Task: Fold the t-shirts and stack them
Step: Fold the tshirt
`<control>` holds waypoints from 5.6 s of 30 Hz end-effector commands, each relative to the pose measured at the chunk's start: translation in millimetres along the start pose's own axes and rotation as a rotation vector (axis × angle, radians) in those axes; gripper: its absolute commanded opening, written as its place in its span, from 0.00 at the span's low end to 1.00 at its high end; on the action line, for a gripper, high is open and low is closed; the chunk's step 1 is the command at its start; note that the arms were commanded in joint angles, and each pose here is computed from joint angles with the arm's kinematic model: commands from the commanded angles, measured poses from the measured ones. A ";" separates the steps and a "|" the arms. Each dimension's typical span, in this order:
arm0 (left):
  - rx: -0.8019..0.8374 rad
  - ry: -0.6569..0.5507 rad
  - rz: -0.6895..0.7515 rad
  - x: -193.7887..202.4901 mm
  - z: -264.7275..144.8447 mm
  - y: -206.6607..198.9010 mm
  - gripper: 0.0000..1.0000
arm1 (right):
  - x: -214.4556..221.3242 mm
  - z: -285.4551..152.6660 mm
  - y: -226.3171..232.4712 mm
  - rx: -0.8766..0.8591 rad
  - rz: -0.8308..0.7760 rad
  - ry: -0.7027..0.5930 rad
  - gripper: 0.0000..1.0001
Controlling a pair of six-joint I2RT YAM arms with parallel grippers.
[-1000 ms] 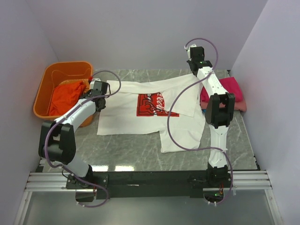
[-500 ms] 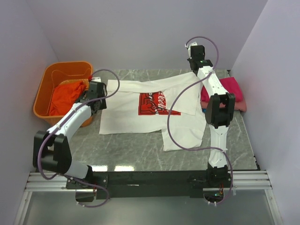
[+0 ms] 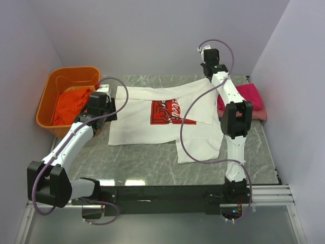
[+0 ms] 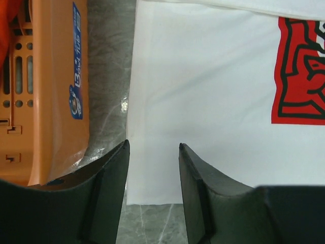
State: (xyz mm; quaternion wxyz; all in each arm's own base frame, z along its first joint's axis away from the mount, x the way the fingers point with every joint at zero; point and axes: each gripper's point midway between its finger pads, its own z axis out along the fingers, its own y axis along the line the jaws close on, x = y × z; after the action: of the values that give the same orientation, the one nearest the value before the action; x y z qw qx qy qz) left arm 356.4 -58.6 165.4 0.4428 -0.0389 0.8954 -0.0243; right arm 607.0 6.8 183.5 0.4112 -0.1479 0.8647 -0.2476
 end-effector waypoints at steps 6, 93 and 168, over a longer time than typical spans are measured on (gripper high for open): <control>0.057 -0.037 0.008 -6.5 -5.9 -8.1 0.49 | -28.9 2.2 -17.5 0.105 0.006 -0.071 0.00; 0.129 -0.062 0.017 -8.7 -16.6 -18.4 0.49 | 91.6 16.5 34.1 -0.568 0.427 0.244 0.32; 0.125 -0.062 0.018 -8.9 -16.3 -17.6 0.49 | 45.3 -5.7 2.3 -0.538 0.428 0.089 0.09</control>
State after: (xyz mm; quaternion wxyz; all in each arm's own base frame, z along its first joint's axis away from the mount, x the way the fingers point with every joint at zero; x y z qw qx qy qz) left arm 346.7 -73.4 170.0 0.4499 -0.0099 0.8905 -0.0672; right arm 569.4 -13.4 89.2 0.2935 -0.0483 0.9524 0.0667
